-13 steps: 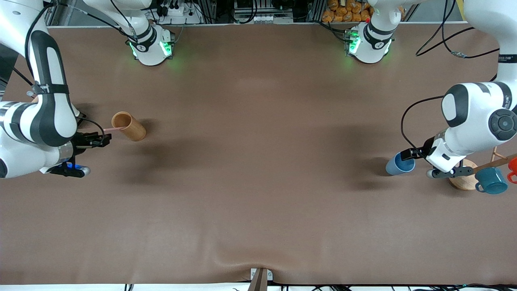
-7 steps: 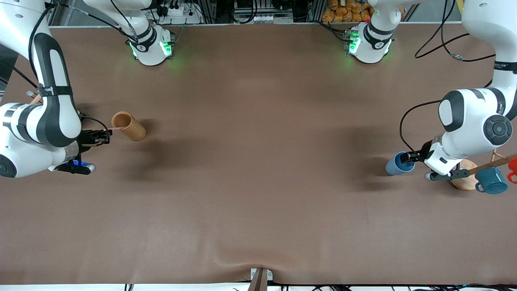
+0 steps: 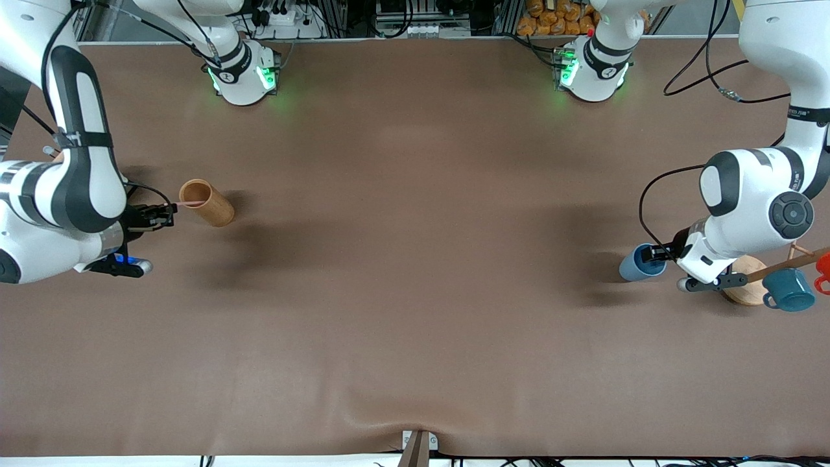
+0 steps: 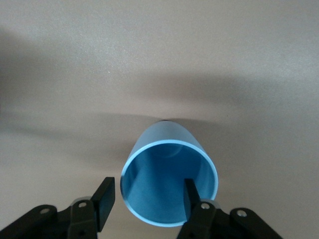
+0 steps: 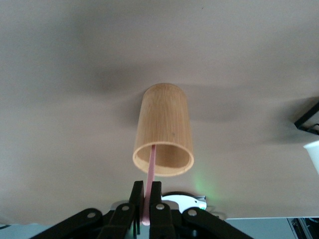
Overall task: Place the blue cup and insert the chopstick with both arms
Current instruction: 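Grasp the blue cup with the left gripper while the right gripper grasps the chopstick, then carry the blue cup to mid-table while the right gripper lifts the chopstick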
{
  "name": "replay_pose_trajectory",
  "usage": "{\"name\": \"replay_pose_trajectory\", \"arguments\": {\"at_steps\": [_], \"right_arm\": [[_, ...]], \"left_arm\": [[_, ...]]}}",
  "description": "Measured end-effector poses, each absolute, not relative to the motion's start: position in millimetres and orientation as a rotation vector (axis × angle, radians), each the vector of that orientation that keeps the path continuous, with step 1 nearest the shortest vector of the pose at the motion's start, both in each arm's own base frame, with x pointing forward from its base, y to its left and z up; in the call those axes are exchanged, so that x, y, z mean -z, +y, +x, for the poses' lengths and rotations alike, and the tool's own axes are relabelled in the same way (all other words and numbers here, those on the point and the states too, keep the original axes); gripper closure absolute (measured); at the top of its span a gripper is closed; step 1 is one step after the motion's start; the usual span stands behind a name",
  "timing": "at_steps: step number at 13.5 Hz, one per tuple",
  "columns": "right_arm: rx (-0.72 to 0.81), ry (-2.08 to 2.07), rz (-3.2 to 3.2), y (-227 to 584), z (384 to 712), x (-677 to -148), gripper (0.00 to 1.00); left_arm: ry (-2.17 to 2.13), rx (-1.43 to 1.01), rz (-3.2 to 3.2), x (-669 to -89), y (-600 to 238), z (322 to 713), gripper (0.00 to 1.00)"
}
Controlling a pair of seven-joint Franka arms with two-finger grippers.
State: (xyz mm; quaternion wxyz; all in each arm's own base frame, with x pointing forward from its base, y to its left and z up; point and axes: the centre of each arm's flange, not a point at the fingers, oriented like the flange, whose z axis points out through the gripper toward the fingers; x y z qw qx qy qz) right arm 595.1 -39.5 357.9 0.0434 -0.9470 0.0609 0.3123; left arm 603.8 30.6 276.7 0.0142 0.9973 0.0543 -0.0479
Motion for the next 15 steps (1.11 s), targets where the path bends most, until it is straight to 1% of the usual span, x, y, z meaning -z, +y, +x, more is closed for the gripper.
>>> {"name": "replay_pose_trajectory", "arguments": {"at_steps": [2, 3, 4, 5, 6, 7, 8, 10, 11, 13, 15], "right_arm": [[-0.935, 0.169, -2.903, -37.0, 601.1, -397.5, 0.92], [-0.898, 0.16, -2.916, -35.5, 605.8, -422.6, 0.92], [-0.843, 0.143, -2.935, -31.3, 610.9, -450.8, 0.92], [-0.781, 0.117, -2.958, -22.5, 614.9, -477.8, 0.92], [-0.715, 0.078, -2.983, -8.1, 618.2, -502.8, 0.92], [-0.654, 0.031, -3.006, 10.4, 620.6, -522.9, 0.92], [-0.605, -0.019, -3.025, 30.6, 622.2, -537.3, 0.92], [-0.527, -0.101, -3.051, 66.3, 623.1, -556.0, 0.92], [-0.485, -0.133, -3.059, 80.0, 624.2, -561.6, 0.92], [-0.425, -0.161, -3.07, 98.7, 626.7, -565.4, 0.92], [-0.419, -0.117, -3.08, 113.8, 626.1, -564.1, 0.92]], "left_arm": [[0.17, 0.151, 3.105, -275.8, 31.1, 603.7, 0.38], [0.171, 0.152, 3.105, -275.3, 31.3, 603.6, 0.4], [0.171, 0.156, 3.104, -274.0, 31.4, 603.3, 0.4], [0.172, 0.162, 3.104, -271.4, 31.5, 603.0, 0.46], [0.172, 0.168, 3.103, -268.5, 31.6, 602.8, 0.47], [0.173, 0.173, 3.102, -265.8, 31.8, 602.6, 0.56], [0.173, 0.176, 3.102, -263.9, 31.9, 602.6, 0.69], [0.172, 0.174, 3.102, -263.6, 31.6, 602.8, 0.92], [0.171, 0.17, 3.102, -263.9, 31.2, 603.3, 0.95], [0.156, 0.16, 3.1, -266.6, 25.2, 605.0, 0.95], [0.13, 0.142, 3.092, -274.1, 2.3, 608.4, 0.95]]}}
